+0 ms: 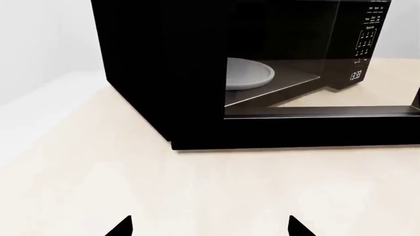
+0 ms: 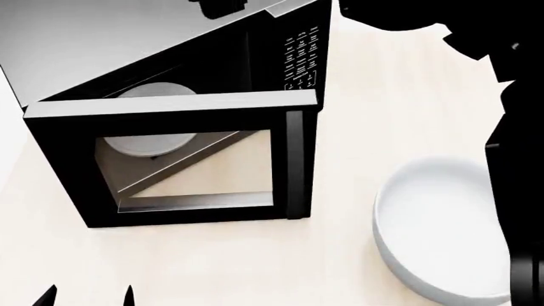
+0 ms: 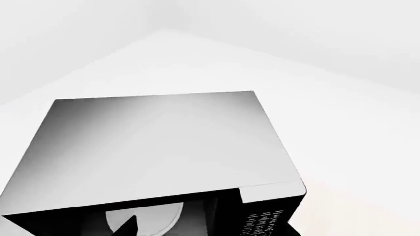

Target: Open the microwave.

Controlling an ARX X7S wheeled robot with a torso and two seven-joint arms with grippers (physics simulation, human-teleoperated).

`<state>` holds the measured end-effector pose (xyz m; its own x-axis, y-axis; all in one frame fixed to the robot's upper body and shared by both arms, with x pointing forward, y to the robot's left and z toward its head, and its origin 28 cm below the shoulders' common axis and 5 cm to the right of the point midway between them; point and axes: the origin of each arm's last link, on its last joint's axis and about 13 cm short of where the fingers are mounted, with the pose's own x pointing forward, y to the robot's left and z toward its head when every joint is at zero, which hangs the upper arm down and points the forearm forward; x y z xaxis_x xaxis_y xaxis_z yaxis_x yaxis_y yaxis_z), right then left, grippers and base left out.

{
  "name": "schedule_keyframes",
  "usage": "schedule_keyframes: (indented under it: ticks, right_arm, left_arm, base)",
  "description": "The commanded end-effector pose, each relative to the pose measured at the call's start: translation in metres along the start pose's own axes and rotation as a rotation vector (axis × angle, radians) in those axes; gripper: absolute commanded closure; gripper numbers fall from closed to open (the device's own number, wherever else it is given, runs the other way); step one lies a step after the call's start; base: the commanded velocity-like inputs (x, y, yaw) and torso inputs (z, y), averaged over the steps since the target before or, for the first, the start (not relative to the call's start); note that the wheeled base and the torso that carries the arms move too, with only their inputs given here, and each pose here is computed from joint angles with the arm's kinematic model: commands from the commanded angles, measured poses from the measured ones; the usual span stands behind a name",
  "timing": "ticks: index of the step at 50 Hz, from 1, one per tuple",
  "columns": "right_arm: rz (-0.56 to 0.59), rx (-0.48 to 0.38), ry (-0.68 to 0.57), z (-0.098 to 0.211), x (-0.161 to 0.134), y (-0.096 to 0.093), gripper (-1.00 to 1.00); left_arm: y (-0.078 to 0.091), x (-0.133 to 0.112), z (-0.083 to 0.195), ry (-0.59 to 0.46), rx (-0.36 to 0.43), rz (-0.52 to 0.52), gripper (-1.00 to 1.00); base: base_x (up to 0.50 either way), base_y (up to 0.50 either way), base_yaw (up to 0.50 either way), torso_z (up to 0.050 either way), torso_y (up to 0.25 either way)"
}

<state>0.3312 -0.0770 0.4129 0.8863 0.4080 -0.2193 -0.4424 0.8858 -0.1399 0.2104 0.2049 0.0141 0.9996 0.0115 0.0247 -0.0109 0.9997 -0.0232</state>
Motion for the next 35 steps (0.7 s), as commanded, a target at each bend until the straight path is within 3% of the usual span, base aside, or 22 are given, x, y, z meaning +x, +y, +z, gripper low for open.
schedule_keyframes:
  ticks: [1,35]
  right_arm:
    - [0.026,0.022,0.029,-0.008,0.003,0.001,-1.00]
    - [0.084,0.098,0.101,-0.022,0.019,-0.005,-1.00]
  left_arm:
    - [0.000,0.000,-0.001,0.012,-0.012,-0.006,-1.00]
    - [0.000,0.000,-0.001,0.014,-0.011,-0.006,-1.00]
  base:
    - [0.00,0.00,0.00,0.000,0.000]
    - [0.00,0.00,0.00,0.000,0.000]
